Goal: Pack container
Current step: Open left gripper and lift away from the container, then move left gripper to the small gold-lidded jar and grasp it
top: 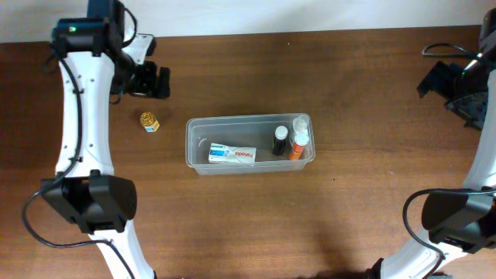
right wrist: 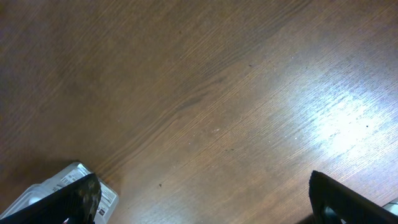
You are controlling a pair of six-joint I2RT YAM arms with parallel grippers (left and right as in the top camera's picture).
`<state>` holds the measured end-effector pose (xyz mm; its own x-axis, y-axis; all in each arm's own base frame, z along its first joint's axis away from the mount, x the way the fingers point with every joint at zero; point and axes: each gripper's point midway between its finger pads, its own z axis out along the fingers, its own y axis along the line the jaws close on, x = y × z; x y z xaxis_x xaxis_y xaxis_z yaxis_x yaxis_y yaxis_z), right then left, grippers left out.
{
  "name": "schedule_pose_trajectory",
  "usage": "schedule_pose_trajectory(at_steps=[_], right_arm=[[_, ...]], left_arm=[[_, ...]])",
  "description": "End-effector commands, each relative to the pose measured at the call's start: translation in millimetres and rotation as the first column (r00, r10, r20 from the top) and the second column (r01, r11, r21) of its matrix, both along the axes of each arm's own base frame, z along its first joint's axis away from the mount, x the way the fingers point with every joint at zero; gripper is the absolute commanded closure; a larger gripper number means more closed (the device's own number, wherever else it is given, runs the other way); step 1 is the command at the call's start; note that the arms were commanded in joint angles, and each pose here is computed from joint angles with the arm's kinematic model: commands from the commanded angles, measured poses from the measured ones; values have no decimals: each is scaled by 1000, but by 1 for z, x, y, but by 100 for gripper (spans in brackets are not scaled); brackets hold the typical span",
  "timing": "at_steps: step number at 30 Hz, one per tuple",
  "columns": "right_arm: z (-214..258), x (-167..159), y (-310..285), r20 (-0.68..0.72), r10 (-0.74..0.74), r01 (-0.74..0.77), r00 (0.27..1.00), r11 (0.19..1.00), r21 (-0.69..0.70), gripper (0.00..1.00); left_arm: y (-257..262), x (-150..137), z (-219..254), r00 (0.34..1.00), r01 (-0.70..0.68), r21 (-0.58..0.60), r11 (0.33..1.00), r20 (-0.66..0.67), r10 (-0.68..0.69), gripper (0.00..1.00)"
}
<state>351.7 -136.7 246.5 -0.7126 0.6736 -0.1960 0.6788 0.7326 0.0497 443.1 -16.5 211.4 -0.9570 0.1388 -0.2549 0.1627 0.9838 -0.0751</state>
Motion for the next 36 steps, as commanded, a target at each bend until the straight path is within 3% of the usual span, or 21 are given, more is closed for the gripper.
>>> schedule_pose_trajectory(at_steps=[1,20,34,36], right_arm=[[6,0,-1,15,-5,5,1000,1000,-13,2],[6,0,-1,16,-5,5,1000,1000,-14,2],[6,0,-1,16,-5,5,1000,1000,-14,2],[6,0,-1,15,-5,5,1000,1000,-13,2]], left_arm=[[-4,5,-19,1000,-18,-16,1000,-25,17,1],[45,6,-179,925,-153,100,983,-334,178,1],[47,18,-201,930,-160,99,982,-318,184,1],[48,17,-201,929,-160,100,982,-321,184,7]])
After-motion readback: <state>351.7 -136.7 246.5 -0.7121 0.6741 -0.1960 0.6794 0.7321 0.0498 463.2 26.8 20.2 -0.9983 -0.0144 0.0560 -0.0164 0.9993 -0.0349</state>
